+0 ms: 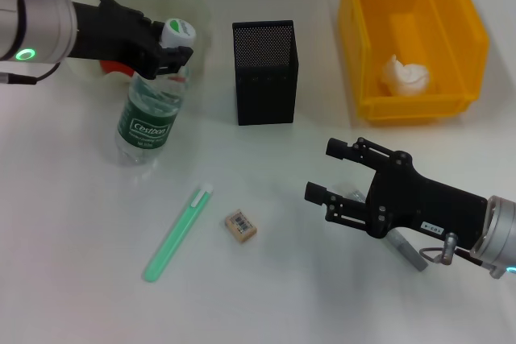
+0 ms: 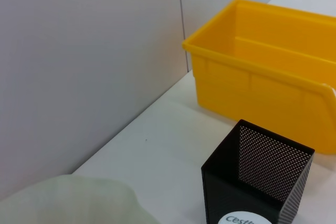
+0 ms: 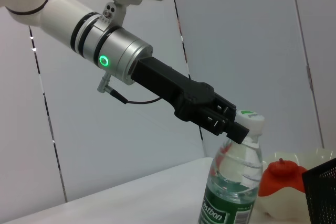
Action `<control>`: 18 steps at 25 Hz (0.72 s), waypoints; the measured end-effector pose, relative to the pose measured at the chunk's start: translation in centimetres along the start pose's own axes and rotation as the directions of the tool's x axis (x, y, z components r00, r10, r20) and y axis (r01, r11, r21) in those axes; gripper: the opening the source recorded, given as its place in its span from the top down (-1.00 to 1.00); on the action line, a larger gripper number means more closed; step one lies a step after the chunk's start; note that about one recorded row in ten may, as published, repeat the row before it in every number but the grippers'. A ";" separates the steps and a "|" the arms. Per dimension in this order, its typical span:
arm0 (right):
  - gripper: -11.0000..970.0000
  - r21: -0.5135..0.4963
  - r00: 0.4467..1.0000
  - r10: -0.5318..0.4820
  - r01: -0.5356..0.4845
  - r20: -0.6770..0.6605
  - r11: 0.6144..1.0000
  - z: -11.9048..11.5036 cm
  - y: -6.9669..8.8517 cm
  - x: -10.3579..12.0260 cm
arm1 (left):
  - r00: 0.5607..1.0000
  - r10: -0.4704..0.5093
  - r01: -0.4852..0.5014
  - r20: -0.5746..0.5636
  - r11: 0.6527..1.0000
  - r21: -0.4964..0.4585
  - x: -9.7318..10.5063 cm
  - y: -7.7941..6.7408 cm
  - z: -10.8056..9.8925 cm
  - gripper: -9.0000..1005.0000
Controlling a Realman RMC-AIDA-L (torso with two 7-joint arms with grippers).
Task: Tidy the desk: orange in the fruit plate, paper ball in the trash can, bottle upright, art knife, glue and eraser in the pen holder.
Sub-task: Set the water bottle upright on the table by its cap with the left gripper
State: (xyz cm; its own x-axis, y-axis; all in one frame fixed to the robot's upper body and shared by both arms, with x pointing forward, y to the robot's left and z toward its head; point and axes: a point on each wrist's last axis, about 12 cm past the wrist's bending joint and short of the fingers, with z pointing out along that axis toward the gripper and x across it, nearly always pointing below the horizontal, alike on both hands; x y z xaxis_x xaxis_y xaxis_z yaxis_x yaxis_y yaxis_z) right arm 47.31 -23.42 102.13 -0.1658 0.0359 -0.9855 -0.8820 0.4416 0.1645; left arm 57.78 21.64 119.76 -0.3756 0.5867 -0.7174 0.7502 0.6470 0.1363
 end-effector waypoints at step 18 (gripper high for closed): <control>-0.58 -0.010 1.000 0.006 -0.006 0.002 1.000 0.3 0.1 0.0 | 0.999 -0.032 0.032 0.042 0.999 -0.004 0.9 0.5 -1.1 0.06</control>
State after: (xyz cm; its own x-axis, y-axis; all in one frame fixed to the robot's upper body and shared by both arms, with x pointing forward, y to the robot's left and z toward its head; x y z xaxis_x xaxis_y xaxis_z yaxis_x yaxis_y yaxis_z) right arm 47.36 -23.08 102.15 -0.1701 0.0401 -0.9846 -0.8853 0.4327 0.1705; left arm 57.23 23.00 119.95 -0.3761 0.5446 -0.7496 0.7356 0.6675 0.1159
